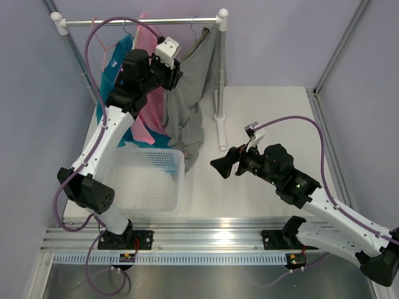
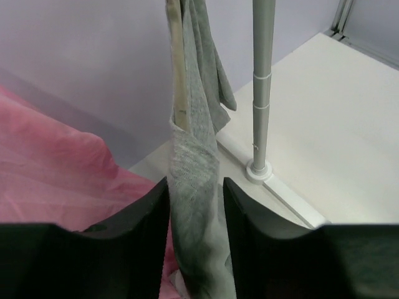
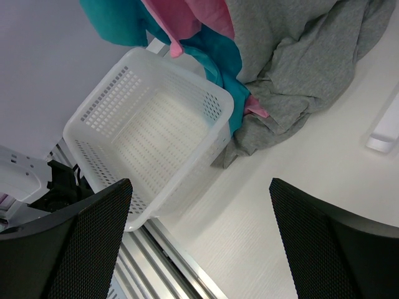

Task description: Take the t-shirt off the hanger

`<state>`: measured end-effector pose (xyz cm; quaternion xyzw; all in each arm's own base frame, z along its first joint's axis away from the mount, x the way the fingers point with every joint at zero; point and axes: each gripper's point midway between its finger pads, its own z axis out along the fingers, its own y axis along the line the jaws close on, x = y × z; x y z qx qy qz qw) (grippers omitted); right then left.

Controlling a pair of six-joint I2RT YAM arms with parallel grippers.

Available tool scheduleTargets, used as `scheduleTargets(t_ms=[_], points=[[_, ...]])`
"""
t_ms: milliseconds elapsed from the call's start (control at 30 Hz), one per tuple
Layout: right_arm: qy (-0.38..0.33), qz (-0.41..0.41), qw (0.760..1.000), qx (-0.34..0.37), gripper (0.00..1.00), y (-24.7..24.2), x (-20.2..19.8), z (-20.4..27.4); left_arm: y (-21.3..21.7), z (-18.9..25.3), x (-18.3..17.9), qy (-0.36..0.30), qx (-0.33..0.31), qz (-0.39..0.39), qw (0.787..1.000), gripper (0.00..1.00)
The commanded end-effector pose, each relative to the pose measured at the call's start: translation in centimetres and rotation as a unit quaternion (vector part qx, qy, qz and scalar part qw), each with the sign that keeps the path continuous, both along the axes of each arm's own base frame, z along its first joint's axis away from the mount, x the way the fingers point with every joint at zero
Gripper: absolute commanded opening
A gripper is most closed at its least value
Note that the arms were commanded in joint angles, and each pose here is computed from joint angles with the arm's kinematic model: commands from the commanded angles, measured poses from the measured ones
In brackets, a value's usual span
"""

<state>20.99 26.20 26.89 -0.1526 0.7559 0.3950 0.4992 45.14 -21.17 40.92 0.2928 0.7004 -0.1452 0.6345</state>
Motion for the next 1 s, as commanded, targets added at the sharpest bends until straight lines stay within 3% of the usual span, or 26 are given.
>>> scheduleTargets(t_ms=[0, 100, 200, 367, 600, 967], points=[[-0.025, 0.004, 0.999, 0.022, 1.00, -0.3, -0.3, 2.7, -0.3, 1.8, 0.6, -0.023, -0.002, -0.006, 1.000, 0.37], [-0.025, 0.004, 0.999, 0.022, 0.99, -0.3, -0.3, 2.7, -0.4, 2.3, 0.9, -0.031, -0.007, -0.005, 0.999, 0.24], [-0.023, 0.002, 1.000, 0.020, 0.99, -0.3, -0.2, 2.5, 0.3, 3.5, 0.9, -0.052, -0.012, 0.016, 0.998, 0.01], [-0.021, 0.001, 1.000, 0.016, 1.00, -0.1, 0.1, 2.3, 2.3, 7.0, 0.5, -0.104, -0.043, 0.065, 0.992, 0.00], [-0.023, -0.012, 1.000, 0.006, 1.00, -0.4, 0.5, 2.0, 3.0, 10.8, -1.7, -0.144, -0.096, 0.071, 0.982, 0.00], [-0.024, -0.024, 0.999, -0.008, 0.99, -0.5, 1.2, 1.4, 4.3, 12.1, -4.0, -0.161, -0.116, 0.084, 0.977, 0.00]])
